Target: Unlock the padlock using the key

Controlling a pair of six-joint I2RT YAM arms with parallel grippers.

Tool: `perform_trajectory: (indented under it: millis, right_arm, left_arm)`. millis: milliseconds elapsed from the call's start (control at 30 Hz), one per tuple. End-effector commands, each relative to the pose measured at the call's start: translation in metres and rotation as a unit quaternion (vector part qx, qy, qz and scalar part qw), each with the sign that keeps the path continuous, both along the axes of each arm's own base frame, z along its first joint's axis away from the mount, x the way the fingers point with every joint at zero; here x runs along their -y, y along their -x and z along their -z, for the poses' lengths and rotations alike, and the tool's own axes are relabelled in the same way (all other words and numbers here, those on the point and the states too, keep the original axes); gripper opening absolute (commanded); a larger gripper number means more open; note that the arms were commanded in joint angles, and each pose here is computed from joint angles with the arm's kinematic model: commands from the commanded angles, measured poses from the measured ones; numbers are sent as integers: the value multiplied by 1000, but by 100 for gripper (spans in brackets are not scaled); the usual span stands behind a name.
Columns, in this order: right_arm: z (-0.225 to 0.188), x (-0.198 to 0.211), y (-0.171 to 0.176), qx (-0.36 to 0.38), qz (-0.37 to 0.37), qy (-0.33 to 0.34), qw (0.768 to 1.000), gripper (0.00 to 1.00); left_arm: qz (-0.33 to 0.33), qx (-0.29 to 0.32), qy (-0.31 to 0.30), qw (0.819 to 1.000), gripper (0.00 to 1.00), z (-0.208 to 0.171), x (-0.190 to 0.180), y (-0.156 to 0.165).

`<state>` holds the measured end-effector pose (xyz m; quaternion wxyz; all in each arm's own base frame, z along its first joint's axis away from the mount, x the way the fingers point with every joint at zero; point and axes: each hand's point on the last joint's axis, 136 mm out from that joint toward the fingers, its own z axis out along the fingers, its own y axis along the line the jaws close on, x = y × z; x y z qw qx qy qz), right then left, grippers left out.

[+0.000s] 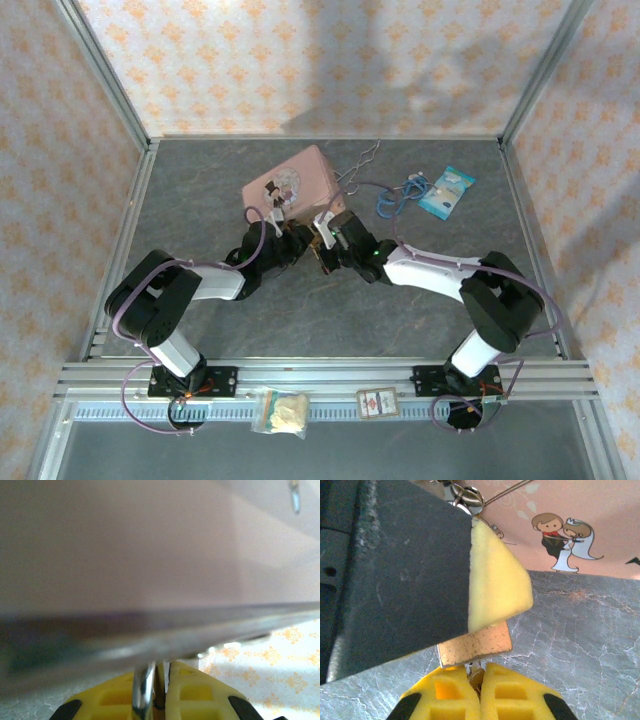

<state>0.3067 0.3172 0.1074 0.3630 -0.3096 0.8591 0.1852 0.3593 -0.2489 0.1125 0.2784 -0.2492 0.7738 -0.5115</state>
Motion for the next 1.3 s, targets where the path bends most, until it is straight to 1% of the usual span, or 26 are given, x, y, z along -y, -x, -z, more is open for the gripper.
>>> perform_trajectory:
  millis: [0, 100, 167, 300, 367, 467, 533, 633, 800, 867, 967, 1100, 1167, 1267]
  right_arm:
    - [-27, -4, -22, 28, 30, -56, 998, 0]
    - [-38, -2, -24, -26, 14, -124, 992, 0]
    - [-47, -5, -21, -72, -13, -181, 981, 0]
    - [-47, -7, -18, -153, -45, -231, 960, 0]
    - [-45, -6, -18, -193, -55, -257, 945, 0]
    - [-41, -2, -18, -234, -59, -285, 928, 0]
    - [-41, -2, -17, -254, -66, -302, 916, 0]
    - [-43, -4, -15, -278, -73, -320, 903, 0]
    - [-40, -4, -16, -306, -65, -334, 889, 0]
    - [-39, -5, -15, -315, -66, -343, 882, 0]
    - [-37, -2, -16, -317, -56, -342, 883, 0]
    - [-39, 0, -19, -304, -47, -339, 889, 0]
    - [-41, 2, -19, -293, -46, -337, 894, 0]
    - [-48, 6, -18, -274, -41, -337, 900, 20]
  left_arm:
    - [50, 28, 24, 998, 0, -26, 15, 14]
    - [82, 47, 3, 996, 0, -23, 20, 20]
    - [110, 71, -11, 991, 0, -23, 24, 25]
    - [143, 127, -14, 981, 0, -28, 27, 36]
    - [151, 158, -14, 976, 0, -34, 27, 40]
    - [159, 184, -27, 970, 0, -31, 24, 46]
    - [163, 198, -20, 966, 0, -31, 22, 51]
    - [163, 215, 10, 963, 0, -36, 21, 56]
    - [149, 251, 66, 954, 0, -53, 18, 60]
    - [148, 255, 76, 952, 0, -55, 19, 59]
    - [143, 251, 72, 955, 0, -52, 18, 56]
    - [129, 230, 45, 964, 0, -42, 16, 49]
    - [123, 205, 23, 971, 0, -33, 16, 43]
    - [101, 173, -6, 980, 0, -22, 11, 34]
